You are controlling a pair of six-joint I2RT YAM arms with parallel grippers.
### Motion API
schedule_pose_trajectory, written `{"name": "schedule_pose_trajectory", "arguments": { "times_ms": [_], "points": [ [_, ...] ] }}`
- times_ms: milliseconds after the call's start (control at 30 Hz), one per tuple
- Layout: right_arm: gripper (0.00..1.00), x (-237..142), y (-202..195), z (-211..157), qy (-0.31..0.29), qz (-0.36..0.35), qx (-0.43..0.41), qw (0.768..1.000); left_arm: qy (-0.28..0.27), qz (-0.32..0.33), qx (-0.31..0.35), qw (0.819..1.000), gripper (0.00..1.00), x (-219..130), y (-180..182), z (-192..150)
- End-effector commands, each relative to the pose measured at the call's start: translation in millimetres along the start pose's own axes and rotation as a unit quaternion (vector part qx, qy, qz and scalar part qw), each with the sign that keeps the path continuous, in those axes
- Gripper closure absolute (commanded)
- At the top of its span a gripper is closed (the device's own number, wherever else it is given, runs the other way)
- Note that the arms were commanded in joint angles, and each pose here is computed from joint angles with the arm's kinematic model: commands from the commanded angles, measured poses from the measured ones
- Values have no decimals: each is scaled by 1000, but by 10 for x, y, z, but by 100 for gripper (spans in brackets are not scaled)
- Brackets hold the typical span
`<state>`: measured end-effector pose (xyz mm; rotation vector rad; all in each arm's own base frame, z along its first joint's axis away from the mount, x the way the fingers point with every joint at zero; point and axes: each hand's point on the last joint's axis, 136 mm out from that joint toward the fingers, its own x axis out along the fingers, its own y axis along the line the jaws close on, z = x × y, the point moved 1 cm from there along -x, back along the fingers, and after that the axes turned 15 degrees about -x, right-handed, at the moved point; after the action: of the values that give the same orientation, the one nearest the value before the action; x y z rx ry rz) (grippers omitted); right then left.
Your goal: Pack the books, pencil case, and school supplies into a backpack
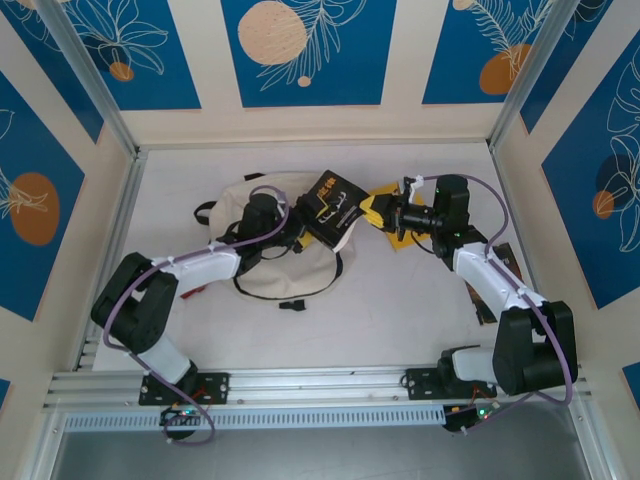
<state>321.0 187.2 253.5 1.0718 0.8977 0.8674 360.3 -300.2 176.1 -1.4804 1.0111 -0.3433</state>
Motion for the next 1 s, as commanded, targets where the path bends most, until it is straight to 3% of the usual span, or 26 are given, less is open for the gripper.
{"name": "schedule_pose_trajectory", "arguments": {
  "times_ms": [0, 167, 467, 500, 567, 667, 867, 967],
  "points": [
    [94, 0, 289, 2, 15, 41, -37, 998, -22, -76, 13, 997, 11, -145, -400, 35],
    [93, 8, 221, -36, 21, 31, -29, 999, -28, -97, 22, 995, 41, -199, -490, 57],
    [88, 12, 165, -41, 18, 23, -24, 999, -39, -113, 50, 992, 78, -320, -624, 50],
    [86, 16, 162, -43, 18, 23, -22, 999, -41, -117, 52, 991, 83, -335, -645, 57],
    [64, 15, 124, -55, 15, 16, -10, 1000, -42, -126, 55, 990, 90, -366, -700, 52],
    [38, 49, 88, -97, 10, 9, -3, 1000, -45, -142, 59, 987, 92, -411, -804, 45],
    [19, 210, 126, -171, 20, 9, 4, 1000, -51, -176, 54, 982, 93, -482, -1093, 64],
    [14, 314, 87, -232, 20, 1, 18, 1000, -49, -187, 62, 979, 94, -474, -1243, 52]
  ]
}}
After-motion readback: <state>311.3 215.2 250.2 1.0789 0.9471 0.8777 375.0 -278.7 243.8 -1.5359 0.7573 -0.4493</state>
